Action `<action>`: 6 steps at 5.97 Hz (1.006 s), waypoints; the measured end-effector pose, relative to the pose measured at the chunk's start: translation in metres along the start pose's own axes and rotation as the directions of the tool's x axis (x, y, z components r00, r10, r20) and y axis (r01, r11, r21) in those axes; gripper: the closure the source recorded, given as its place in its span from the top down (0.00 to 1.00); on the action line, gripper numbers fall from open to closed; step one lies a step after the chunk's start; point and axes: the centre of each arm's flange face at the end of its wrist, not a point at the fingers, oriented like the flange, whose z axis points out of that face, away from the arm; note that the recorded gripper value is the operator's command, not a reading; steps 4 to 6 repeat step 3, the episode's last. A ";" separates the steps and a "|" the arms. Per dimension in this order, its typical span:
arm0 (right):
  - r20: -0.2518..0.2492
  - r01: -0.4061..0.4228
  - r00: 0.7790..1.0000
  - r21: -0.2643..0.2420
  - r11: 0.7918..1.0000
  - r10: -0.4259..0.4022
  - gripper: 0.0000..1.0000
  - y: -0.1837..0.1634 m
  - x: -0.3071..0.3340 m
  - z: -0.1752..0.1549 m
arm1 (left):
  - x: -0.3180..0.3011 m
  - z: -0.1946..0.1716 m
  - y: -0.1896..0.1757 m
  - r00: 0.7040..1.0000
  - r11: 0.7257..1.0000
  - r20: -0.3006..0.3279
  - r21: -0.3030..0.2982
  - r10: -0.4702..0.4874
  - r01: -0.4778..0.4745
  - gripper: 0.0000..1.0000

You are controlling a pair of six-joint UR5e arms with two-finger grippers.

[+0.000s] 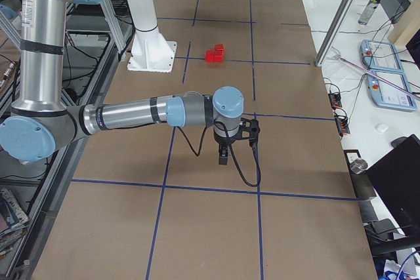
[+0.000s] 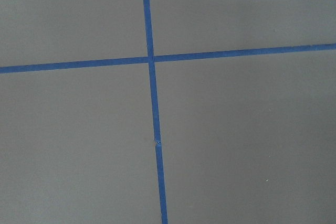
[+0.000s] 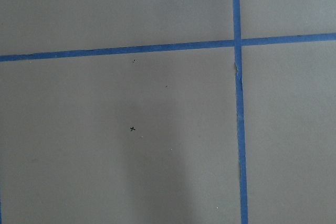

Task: Form red blocks into L shape at center

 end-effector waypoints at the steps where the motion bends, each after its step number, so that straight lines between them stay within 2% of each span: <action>1: 0.002 0.001 1.000 0.001 1.000 -0.001 1.00 0.000 -0.001 0.000 | 0.000 0.001 0.000 1.000 1.000 -0.006 0.000 -0.001 0.001 1.00; 6: 0.004 0.003 1.000 0.003 1.000 -0.004 1.00 0.000 -0.002 -0.002 | 0.002 -0.001 0.000 1.000 1.000 -0.011 0.003 0.002 -0.002 1.00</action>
